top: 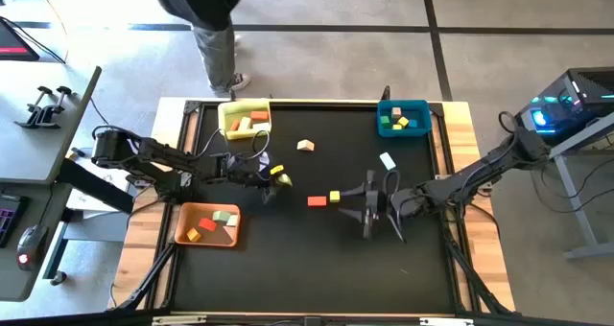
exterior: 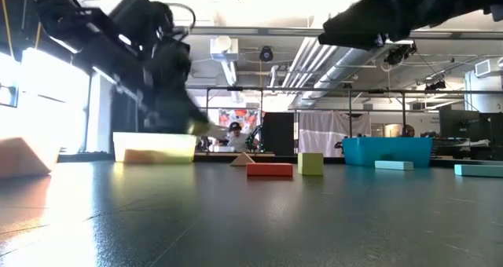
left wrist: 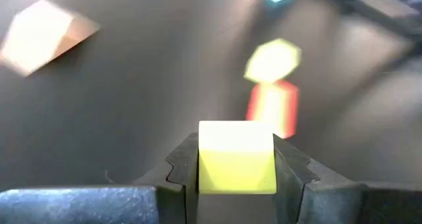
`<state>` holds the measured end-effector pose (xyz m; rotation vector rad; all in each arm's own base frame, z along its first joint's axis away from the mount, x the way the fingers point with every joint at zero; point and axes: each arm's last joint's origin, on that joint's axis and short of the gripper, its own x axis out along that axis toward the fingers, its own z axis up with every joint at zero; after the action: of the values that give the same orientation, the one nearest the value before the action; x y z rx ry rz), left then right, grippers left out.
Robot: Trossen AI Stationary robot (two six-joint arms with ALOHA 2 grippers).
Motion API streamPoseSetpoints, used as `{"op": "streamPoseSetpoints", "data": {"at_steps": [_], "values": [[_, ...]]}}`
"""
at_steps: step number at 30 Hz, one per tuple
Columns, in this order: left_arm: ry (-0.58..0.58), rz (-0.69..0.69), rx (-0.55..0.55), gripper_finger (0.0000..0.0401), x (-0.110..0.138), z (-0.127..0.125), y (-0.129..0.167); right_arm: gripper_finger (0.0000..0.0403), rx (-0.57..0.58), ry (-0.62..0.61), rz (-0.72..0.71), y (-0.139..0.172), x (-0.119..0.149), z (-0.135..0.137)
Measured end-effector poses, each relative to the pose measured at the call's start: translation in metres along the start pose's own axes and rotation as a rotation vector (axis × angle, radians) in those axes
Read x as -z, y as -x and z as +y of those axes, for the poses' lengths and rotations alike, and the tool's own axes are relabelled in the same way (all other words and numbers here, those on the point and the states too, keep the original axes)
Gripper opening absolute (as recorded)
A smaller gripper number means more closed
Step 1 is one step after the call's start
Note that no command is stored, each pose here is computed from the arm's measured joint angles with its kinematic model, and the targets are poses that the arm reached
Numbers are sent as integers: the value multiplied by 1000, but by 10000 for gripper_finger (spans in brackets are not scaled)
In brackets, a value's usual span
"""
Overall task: Sort blocks by size
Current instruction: Put the yellow green wooden block into the blue bin
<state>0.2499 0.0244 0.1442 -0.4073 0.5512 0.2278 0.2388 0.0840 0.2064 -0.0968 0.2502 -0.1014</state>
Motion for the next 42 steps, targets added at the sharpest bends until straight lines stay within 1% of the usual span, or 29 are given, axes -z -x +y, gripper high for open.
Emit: {"op": "streamPoseSetpoints", "data": {"at_steps": [2,4,7,9,11,14,16,21,23,28,35,42], "values": [[-51,-52,114,105,-5,-11,0,206,-72,194,23,-4,6,4],[-88,-88,201,105,-6,-20,-1,206,-130,350,39,-10,14,9],[-108,-98,261,110,-6,-30,-6,206,-140,532,29,-21,25,15],[-116,-76,284,111,-6,-35,-12,206,-118,608,13,-30,28,17],[-121,-55,300,112,-5,-39,-20,206,-80,636,0,-41,24,17],[-127,-33,313,113,-7,-45,-32,209,-47,638,11,-58,17,15],[-129,-14,345,114,-8,-48,-40,216,-60,665,39,-69,15,15],[-138,17,404,116,-13,-55,-58,245,-116,788,132,-92,9,16],[-139,10,413,116,-17,-58,-64,253,-134,822,190,-98,9,16],[-158,8,432,116,-22,-61,-72,258,-155,860,257,-104,3,15],[-164,-23,459,117,-28,-65,-71,236,-108,919,333,-101,8,13],[-166,-29,467,118,-29,-65,-70,185,-113,914,301,-99,6,21]]}}
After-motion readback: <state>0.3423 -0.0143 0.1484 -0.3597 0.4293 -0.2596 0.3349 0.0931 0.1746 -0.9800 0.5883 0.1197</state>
